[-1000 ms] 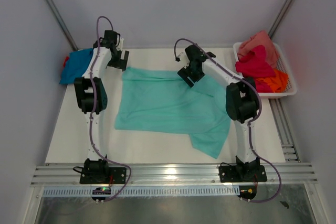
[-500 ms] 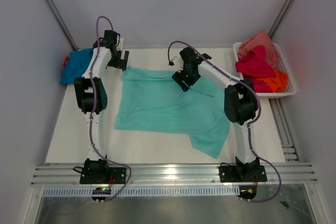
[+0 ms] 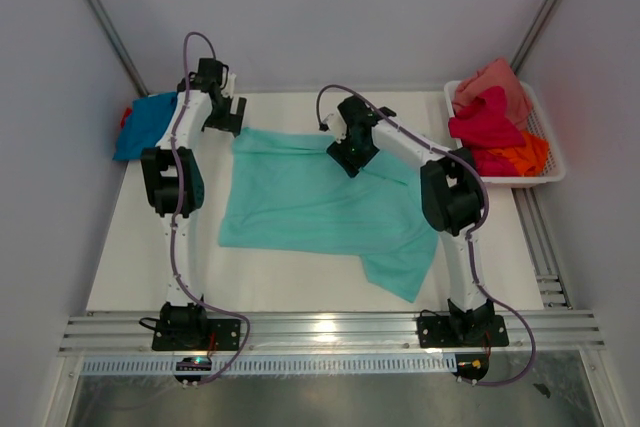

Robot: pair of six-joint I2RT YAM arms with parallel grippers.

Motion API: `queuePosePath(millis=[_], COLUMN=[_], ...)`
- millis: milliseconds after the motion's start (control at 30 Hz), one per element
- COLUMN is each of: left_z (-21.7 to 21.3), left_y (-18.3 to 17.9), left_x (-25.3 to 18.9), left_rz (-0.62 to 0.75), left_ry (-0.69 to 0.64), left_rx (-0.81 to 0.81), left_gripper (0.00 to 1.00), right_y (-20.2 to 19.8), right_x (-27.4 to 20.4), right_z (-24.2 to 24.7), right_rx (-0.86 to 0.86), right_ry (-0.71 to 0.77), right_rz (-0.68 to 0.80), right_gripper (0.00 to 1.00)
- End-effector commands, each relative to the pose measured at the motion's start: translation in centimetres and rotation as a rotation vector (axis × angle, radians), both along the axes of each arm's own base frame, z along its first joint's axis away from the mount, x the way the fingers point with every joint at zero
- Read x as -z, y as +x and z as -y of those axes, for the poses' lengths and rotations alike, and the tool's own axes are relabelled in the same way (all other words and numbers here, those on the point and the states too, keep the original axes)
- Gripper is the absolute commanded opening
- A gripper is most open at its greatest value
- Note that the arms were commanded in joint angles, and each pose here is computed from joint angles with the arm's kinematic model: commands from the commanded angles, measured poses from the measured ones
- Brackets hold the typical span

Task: Fold and stack the t-shirts
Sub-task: Flatten the tshirt out

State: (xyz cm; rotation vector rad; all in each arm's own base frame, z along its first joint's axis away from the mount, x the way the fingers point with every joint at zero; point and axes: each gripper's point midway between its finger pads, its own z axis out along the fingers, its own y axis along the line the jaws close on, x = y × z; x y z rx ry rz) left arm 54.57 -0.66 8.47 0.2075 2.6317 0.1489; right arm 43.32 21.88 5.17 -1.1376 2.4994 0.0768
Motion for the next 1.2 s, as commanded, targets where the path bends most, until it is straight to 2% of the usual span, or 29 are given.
queuePosePath(millis=[0,800,1167], left_z=[0.0,0.2,0.3], left_y=[0.0,0.0,-0.2], left_x=[-2.5,-2.0,-1.8], left_rz=[0.049,0.038,0.030], left_ry=[-0.024,-0.034,-0.040], left_rx=[-0.011,-0.010,-0.009], left_gripper=[0.99,0.99,0.99], right_y=[1.2,3.7,3.7], right_x=[0.1,-0.6,0.8], right_z=[0.5,-0.1,0.3], right_rx=[0.038,0.090,0.089], right_ry=[-0.033,-0.023,-0.053], right_rz=[0.058,0.137,0.129], right_gripper=[0.64,0.60,0.55])
